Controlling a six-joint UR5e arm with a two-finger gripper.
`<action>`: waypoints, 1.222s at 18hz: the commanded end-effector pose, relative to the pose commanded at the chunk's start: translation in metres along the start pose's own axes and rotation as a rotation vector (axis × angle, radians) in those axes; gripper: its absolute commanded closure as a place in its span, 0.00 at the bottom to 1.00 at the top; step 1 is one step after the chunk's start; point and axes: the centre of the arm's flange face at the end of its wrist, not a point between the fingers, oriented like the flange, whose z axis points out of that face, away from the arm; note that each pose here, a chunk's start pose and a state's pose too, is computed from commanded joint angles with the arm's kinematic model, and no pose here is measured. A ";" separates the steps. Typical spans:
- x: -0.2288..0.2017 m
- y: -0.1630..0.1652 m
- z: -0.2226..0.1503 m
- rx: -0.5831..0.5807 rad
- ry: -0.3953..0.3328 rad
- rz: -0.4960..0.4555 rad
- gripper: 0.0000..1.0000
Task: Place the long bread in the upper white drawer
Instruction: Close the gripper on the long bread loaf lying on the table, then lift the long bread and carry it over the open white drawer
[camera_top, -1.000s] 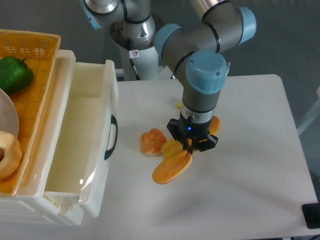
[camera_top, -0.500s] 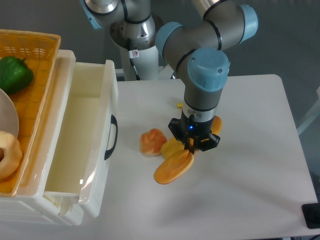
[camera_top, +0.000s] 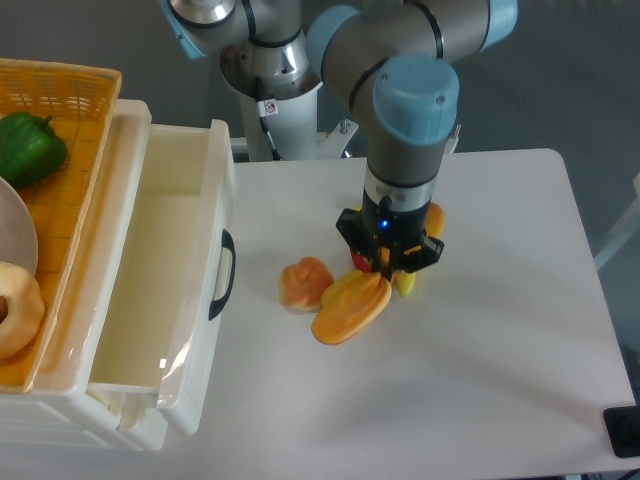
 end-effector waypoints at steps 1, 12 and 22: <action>0.003 0.000 -0.004 0.003 0.001 -0.023 1.00; 0.051 -0.025 -0.040 0.017 -0.003 -0.360 1.00; 0.125 -0.043 -0.084 0.091 -0.015 -0.360 1.00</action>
